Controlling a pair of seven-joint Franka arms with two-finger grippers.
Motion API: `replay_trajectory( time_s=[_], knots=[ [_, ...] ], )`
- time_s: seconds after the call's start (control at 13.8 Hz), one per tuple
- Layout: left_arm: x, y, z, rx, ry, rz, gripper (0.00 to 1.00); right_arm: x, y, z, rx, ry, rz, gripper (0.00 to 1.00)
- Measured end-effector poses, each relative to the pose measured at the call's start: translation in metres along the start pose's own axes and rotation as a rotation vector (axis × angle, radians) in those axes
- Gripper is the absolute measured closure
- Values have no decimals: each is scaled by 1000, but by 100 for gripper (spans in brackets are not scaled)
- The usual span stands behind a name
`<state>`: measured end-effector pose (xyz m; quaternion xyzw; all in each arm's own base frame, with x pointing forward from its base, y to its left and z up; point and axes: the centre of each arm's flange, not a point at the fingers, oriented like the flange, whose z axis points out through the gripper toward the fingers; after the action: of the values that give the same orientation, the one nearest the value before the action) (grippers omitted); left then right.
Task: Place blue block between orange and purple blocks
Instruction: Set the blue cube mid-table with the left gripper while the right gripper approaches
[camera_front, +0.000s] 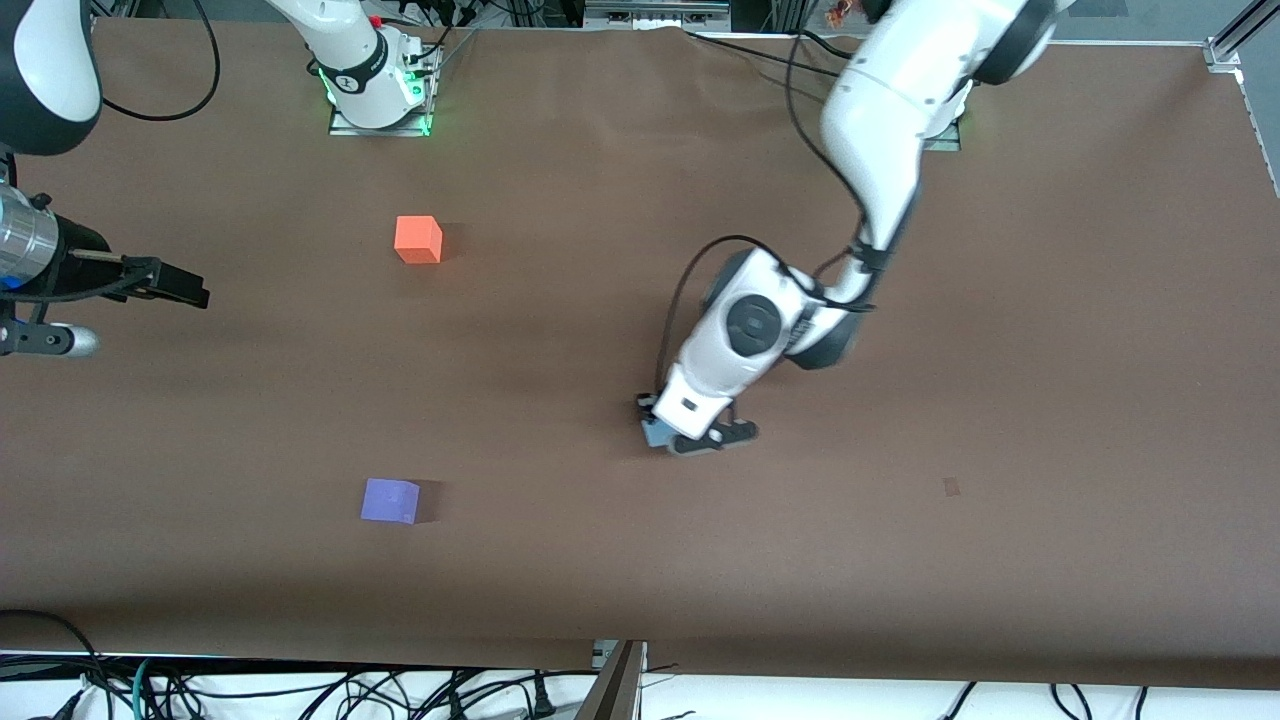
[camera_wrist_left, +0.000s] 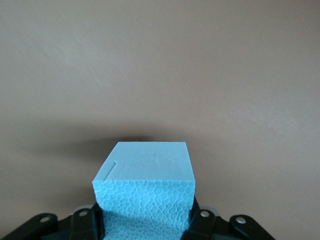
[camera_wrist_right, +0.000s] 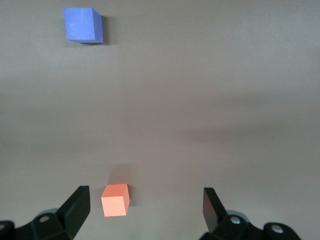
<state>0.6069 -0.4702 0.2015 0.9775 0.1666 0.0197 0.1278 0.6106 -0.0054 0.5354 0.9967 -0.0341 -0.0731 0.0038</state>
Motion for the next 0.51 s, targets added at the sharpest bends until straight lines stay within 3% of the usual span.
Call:
replay_trajectory(
  time_s=[0.14,0.51],
  knots=[
    [-29,21,6,16,44,-23,42,0,0,5,-1,-20,0,0],
    [-83,49,13,20,42,-109,42,12,-15,27,27,-46,-13,0]
  ],
)
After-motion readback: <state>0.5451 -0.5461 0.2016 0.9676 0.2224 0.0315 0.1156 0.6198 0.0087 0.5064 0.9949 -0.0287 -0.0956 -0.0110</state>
